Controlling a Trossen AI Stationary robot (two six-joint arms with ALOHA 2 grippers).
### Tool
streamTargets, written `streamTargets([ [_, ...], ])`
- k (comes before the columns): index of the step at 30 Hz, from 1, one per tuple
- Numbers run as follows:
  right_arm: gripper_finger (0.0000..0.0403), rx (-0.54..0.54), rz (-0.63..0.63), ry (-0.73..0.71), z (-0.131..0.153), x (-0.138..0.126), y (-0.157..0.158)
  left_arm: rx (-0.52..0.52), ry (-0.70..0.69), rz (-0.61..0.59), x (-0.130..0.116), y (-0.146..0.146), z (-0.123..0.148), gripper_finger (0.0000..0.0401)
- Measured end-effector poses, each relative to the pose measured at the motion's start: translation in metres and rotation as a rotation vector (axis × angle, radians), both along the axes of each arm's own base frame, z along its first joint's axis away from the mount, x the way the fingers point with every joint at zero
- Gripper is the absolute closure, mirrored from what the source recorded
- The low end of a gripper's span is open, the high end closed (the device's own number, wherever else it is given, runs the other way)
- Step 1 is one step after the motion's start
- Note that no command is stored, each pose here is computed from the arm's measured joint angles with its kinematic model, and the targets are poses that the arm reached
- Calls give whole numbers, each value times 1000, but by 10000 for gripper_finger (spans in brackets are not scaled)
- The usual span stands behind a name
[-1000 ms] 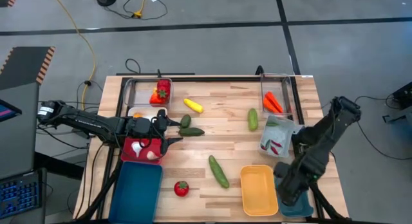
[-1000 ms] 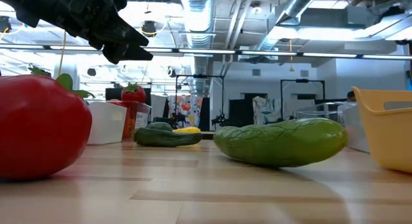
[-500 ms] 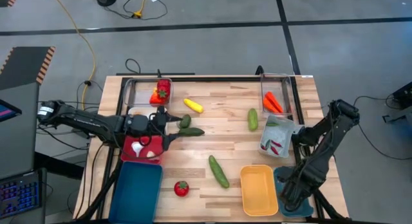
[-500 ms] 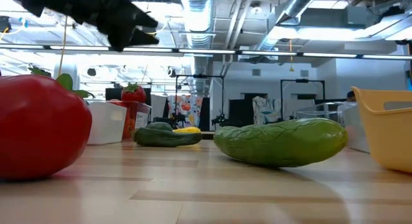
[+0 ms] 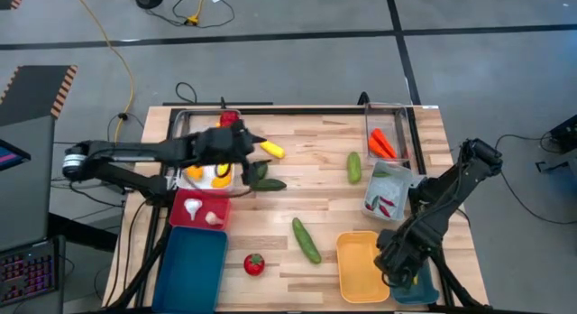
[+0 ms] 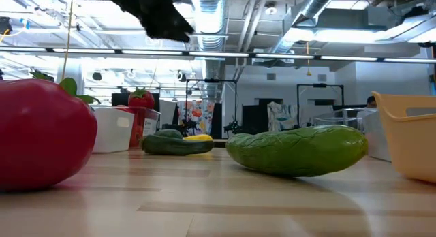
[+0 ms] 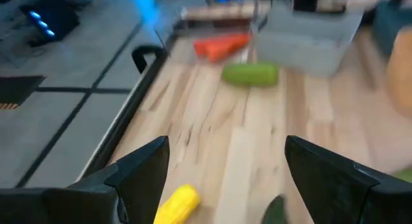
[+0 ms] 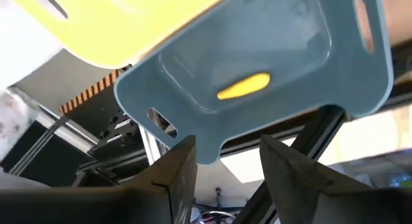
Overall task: Sort produce into baskets
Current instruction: Put the large yellow corn into the right blue bin
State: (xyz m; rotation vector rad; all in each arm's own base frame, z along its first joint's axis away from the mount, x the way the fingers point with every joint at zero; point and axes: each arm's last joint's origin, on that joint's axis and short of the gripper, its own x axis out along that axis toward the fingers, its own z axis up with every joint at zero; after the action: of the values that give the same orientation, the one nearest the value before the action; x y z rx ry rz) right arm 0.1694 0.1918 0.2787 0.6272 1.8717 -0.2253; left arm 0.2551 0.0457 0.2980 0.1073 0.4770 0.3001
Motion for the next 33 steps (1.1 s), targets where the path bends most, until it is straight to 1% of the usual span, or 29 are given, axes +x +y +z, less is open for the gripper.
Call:
streamTargets([
  [4, 216, 5, 38, -43, 0, 6, -5, 19, 148, -54, 24, 23, -8, 104],
  [10, 224, -57, 126, -159, -1, 13, -12, 31, 365, -78, 59, 56, -33, 104],
  [14, 224, -103, 145, -213, -2, 18, -17, 18, 529, -100, 76, 72, -55, 104],
  [17, 225, -130, 137, -236, -2, 22, -21, 19, 609, -124, 86, 81, -69, 104],
  [21, 224, -159, 120, -254, -2, 26, -25, 50, 679, -157, 95, 89, -87, 104],
  [25, 225, -164, 150, -283, -2, 28, -27, 83, 728, -183, 98, 92, -98, 104],
  [28, 224, -178, 147, -291, -2, 30, -29, 88, 756, -214, 97, 91, -100, 104],
  [33, 225, -181, 138, -292, -2, 32, -31, 95, 737, -209, 98, 93, -99, 110],
])
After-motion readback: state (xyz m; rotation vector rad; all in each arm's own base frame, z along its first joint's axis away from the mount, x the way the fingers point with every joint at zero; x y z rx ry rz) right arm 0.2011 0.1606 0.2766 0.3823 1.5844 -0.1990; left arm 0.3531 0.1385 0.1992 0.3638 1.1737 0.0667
